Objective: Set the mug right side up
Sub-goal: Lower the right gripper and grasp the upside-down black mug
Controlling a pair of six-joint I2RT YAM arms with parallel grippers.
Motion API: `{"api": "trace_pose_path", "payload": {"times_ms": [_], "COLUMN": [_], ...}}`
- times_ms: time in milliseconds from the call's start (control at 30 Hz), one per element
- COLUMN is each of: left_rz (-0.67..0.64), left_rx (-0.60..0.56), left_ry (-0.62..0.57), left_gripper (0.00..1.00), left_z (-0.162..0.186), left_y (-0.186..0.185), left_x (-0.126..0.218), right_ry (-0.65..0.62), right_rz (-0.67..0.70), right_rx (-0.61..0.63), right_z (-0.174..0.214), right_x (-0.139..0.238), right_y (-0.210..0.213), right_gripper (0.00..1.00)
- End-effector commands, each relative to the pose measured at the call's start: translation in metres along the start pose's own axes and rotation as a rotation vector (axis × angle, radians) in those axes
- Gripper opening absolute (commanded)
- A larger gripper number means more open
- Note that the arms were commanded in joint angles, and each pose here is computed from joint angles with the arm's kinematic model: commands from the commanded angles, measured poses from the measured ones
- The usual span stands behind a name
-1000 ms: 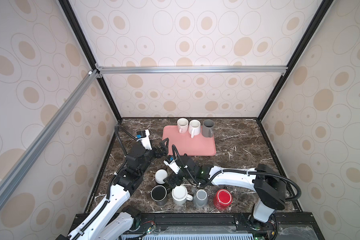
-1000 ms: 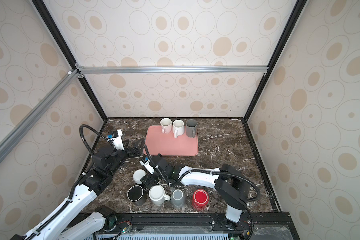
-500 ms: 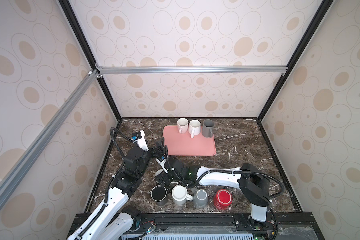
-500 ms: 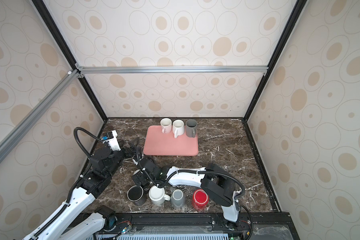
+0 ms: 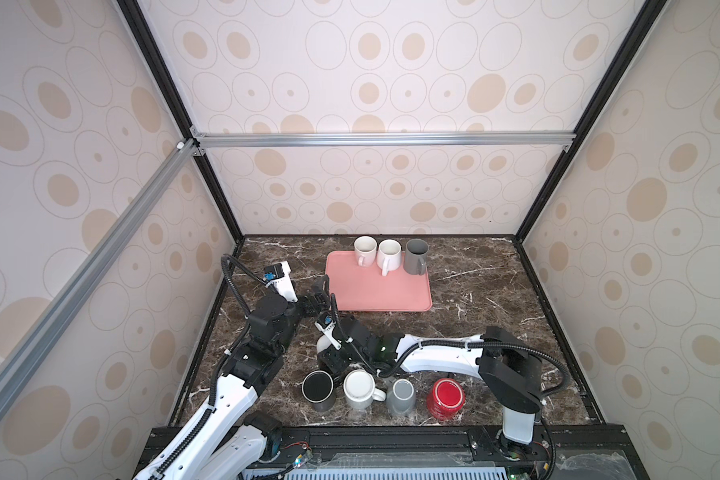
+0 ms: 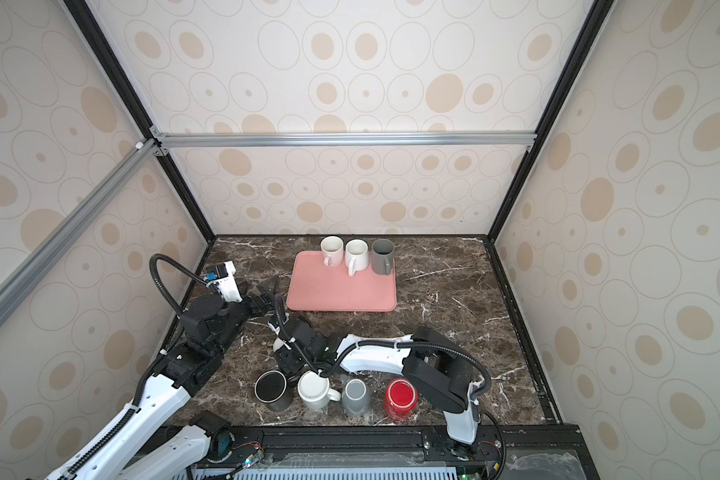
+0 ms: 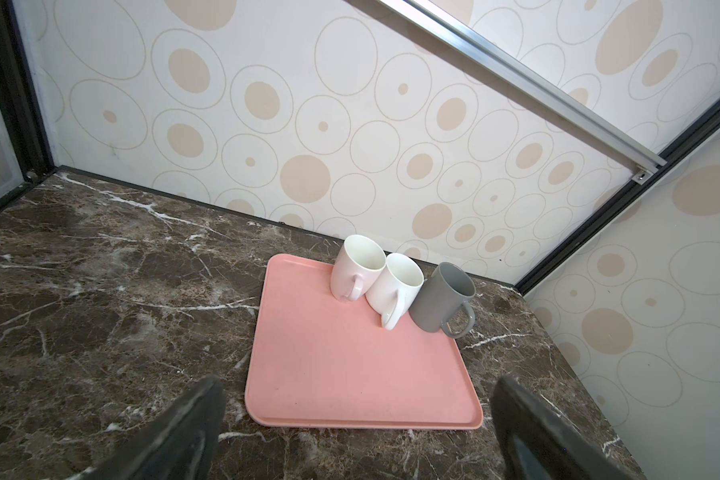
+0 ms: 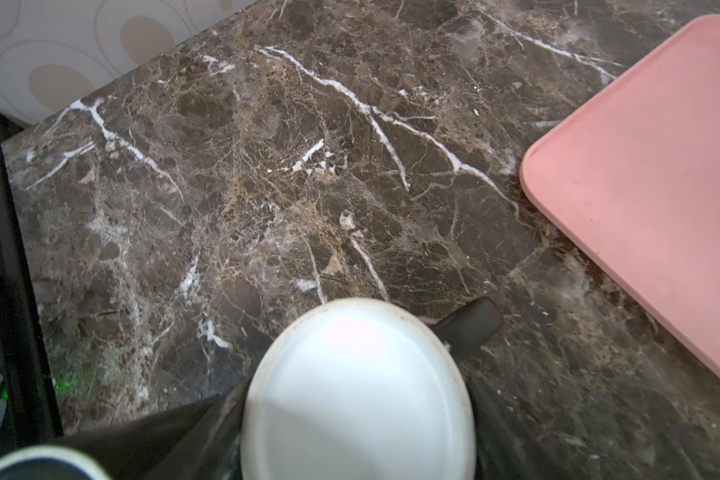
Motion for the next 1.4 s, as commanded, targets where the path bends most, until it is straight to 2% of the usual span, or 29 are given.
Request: {"api": "trace_pose_path", "payload": {"times_ms": [0, 300, 467, 533, 667, 800, 967, 1367], "left_rz": [0.018, 0.03, 0.042, 0.044, 0.049, 0.056, 0.06, 0.089], "left_rx": [0.005, -0.005, -0.005, -0.004, -0.004, -0.001, -0.001, 0.008], "left_ry": [-0.003, 0.01, 0.022, 0.026, 0.03, 0.035, 0.047, 0.088], "left_gripper": [0.99, 0.99, 0.99, 0.99, 0.99, 0.99, 0.99, 0.99], "left_z": [-0.004, -0.001, 0.002, 0.003, 0.003, 0.005, 0.008, 0.018], "left_y": [-0.005, -0.006, -0.007, -0.008, -0.008, -0.009, -0.009, -0.013], "left_x": [-0.001, -0.002, -0.004, -0.005, -0.005, -0.006, -0.008, -0.015], "right_ry": [0.008, -0.02, -0.011, -0.005, 0.014, 0.011, 0.007, 0.069], "right_rz": [-0.06, -0.171, -0.246, -0.247, -0.189, -0.094, 0.009, 0.229], "right_rx": [0.088, 0.119, 0.164, 0.175, 0.131, 0.042, -0.023, -0.133], "right_z": [0.007, 0.026, 0.042, 0.047, 0.056, 0.06, 0.063, 0.096], "right_x": [0.011, 0.045, 0.06, 0.063, 0.059, 0.055, 0.059, 0.082], "right_y": [-0.001, -0.046, -0.054, -0.053, -0.061, -0.074, -0.085, -0.115], "right_gripper": [0.61, 0.56, 0.56, 0.6, 0.76, 0.85, 0.9, 0.9]}}
Point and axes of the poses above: each gripper's point midway between its finger pads, its own x axis back along the fingers, its own y axis along the line the jaws close on, z = x × y, the point moved 2 cm from there along x, back along the fingers, and after that the axes turned 8 degrees about x, right-handed, at the moved point
